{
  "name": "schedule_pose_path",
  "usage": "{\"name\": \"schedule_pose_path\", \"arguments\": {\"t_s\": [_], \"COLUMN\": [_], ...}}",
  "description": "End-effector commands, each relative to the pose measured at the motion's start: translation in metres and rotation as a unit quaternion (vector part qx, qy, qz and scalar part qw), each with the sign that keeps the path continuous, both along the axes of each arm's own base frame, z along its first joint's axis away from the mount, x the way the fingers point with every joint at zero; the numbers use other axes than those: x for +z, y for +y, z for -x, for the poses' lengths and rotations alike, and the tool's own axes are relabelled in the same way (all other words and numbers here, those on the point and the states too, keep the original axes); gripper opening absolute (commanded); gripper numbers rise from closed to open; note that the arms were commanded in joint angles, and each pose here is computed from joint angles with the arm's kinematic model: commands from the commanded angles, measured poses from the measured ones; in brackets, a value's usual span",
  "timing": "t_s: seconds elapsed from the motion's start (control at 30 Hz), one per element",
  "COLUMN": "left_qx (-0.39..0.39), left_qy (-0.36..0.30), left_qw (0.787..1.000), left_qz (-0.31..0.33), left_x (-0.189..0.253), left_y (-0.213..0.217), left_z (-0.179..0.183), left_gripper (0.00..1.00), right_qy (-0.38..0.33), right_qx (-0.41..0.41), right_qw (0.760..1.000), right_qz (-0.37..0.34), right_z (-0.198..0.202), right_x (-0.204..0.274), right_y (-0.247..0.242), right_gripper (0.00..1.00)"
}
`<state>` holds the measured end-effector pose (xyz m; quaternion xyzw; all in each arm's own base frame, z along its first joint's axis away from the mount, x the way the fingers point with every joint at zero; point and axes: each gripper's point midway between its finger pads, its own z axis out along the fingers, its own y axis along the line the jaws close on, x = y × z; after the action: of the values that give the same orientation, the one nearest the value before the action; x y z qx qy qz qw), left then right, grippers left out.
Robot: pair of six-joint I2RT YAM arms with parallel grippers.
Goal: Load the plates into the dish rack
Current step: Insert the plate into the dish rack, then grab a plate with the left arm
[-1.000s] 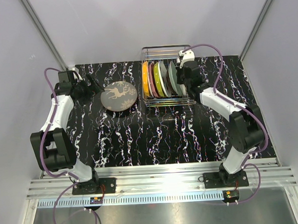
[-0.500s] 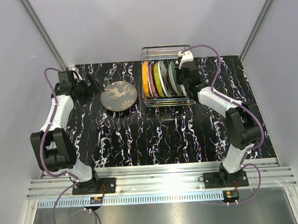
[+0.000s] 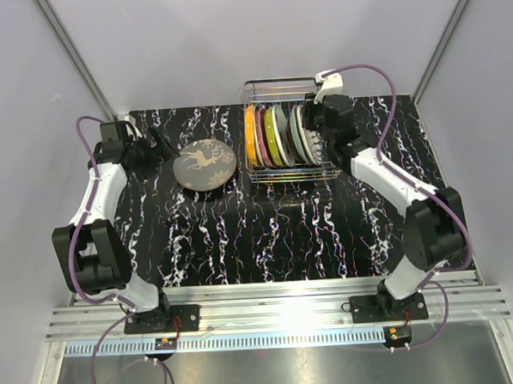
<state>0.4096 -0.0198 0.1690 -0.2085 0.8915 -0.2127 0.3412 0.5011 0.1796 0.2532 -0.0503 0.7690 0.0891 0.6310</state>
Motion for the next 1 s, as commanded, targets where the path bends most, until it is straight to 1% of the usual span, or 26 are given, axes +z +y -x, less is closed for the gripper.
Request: {"name": "schedule_pose_path", "arguments": {"t_s": [0.0, 0.03, 0.17, 0.23, 0.33, 0.4, 0.43, 0.63, 0.7, 0.83, 0.87, 0.97], "left_qx": [0.007, 0.01, 0.018, 0.01, 0.002, 0.002, 0.002, 0.008, 0.008, 0.003, 0.002, -0.001], "left_qy": [-0.029, -0.025, -0.009, -0.009, 0.004, 0.016, 0.019, 0.047, 0.054, 0.069, 0.07, 0.083], "left_qw": [1.0, 1.0, 1.0, 1.0, 0.999, 0.999, 0.999, 0.997, 0.997, 0.996, 0.996, 0.995], "left_qz": [-0.006, -0.004, 0.01, 0.021, 0.033, 0.038, 0.04, 0.058, 0.059, 0.056, 0.055, 0.047], "left_x": [0.015, 0.012, -0.001, -0.004, -0.016, -0.025, -0.029, -0.056, -0.062, -0.075, -0.077, -0.086], "left_y": [0.004, 0.006, 0.01, 0.007, 0.004, 0.003, 0.003, 0.001, 0.0, -0.005, -0.006, -0.01], "left_z": [-0.009, -0.009, -0.011, -0.013, -0.015, -0.016, -0.017, -0.021, -0.021, -0.022, -0.023, -0.024], "left_gripper": [0.99, 0.99, 0.99, 0.99, 0.99, 0.98, 0.96, 0.85, 0.83, 0.79, 0.76, 0.73], "right_qy": [-0.1, -0.112, -0.129, -0.132, -0.131, -0.125, -0.129, -0.109, -0.105, -0.1, -0.098, -0.098], "right_qx": [0.012, 0.015, 0.057, 0.076, 0.108, 0.121, 0.123, 0.135, 0.137, 0.14, 0.14, 0.143], "right_qw": [0.994, 0.992, 0.988, 0.986, 0.982, 0.981, 0.98, 0.981, 0.981, 0.981, 0.981, 0.98], "right_qz": [-0.048, -0.054, -0.067, -0.074, -0.08, -0.084, -0.087, -0.086, -0.087, -0.092, -0.094, -0.095], "right_z": [0.018, 0.024, 0.043, 0.053, 0.067, 0.074, 0.079, 0.095, 0.098, 0.109, 0.111, 0.117], "right_x": [0.094, 0.106, 0.128, 0.136, 0.142, 0.136, 0.14, 0.115, 0.11, 0.101, 0.099, 0.095], "right_y": [-0.002, -0.004, 0.005, 0.009, 0.016, 0.019, 0.018, 0.016, 0.016, 0.013, 0.013, 0.012], "right_gripper": [0.41, 0.41, 0.43, 0.44, 0.45, 0.45, 0.45, 0.45, 0.45, 0.41, 0.39, 0.36]}}
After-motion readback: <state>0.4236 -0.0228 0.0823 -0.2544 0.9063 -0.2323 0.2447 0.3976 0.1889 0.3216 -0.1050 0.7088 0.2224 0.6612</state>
